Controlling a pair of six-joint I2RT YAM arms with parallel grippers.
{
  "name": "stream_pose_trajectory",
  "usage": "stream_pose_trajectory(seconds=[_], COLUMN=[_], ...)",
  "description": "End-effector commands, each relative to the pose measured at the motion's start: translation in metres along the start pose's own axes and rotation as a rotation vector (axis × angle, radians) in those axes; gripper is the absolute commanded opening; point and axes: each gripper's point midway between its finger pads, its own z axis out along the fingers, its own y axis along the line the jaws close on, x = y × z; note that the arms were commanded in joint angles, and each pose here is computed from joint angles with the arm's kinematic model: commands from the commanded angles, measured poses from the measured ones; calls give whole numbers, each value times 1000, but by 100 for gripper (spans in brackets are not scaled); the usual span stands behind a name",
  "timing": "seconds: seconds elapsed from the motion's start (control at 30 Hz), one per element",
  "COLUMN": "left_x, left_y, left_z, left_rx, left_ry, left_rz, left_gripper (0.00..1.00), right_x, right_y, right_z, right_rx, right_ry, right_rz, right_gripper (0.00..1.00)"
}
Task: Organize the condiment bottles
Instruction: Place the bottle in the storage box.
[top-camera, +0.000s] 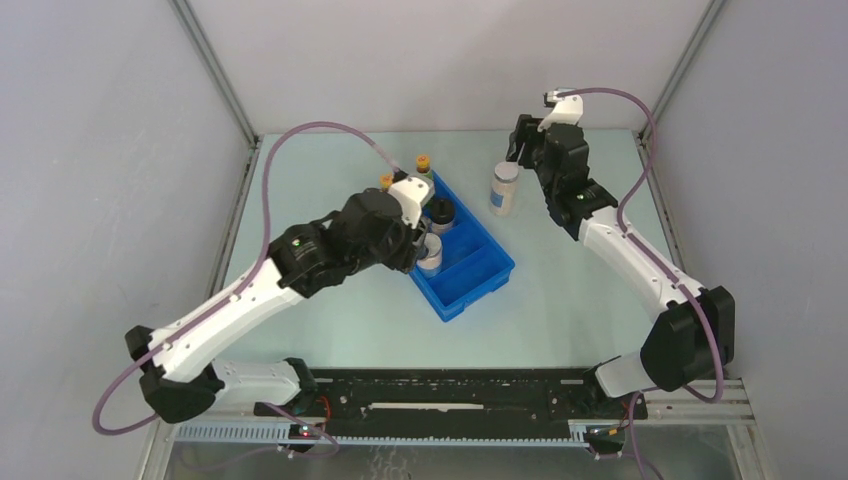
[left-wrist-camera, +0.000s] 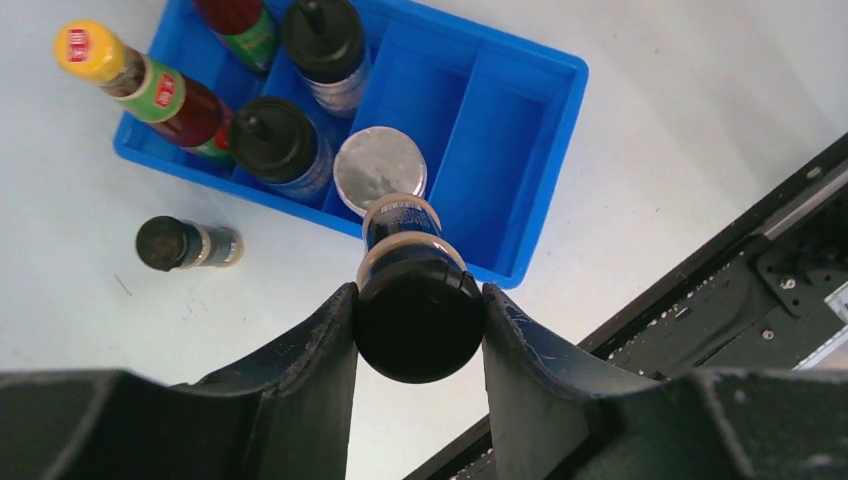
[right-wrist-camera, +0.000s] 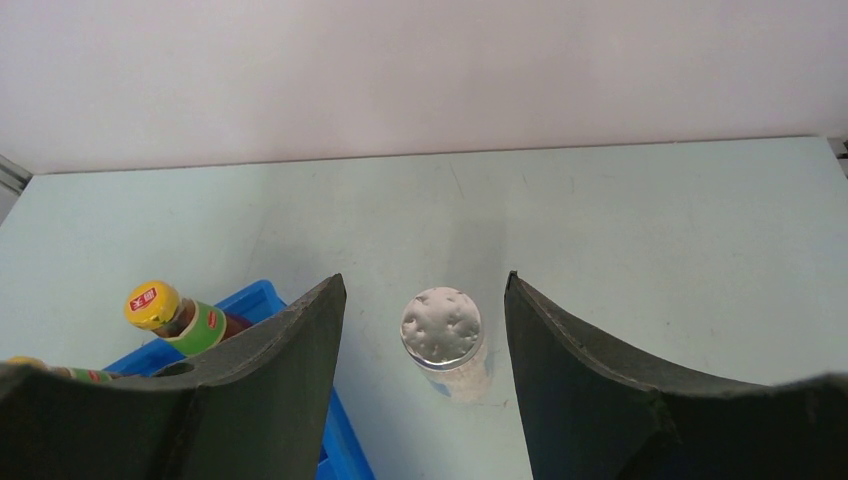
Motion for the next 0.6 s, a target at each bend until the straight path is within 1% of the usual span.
stream_pose_trajectory(seconds=[0.0, 0.27, 0.57], left_x=[-1, 9, 20], left_y=[-19, -46, -65], left_z=[9, 28, 50], left_rx=[58, 113, 142], left_ry=[25, 86, 150], left_rz=[68, 117, 165], left_gripper=[0, 0, 0], right_x=[-8, -8, -8], right_y=[-5, -12, -18], right_z=[3, 5, 6], right_rx=[14, 23, 30], right_ry=[-28, -24, -20], right_rz=[35, 38, 40], right_gripper=[68, 68, 68])
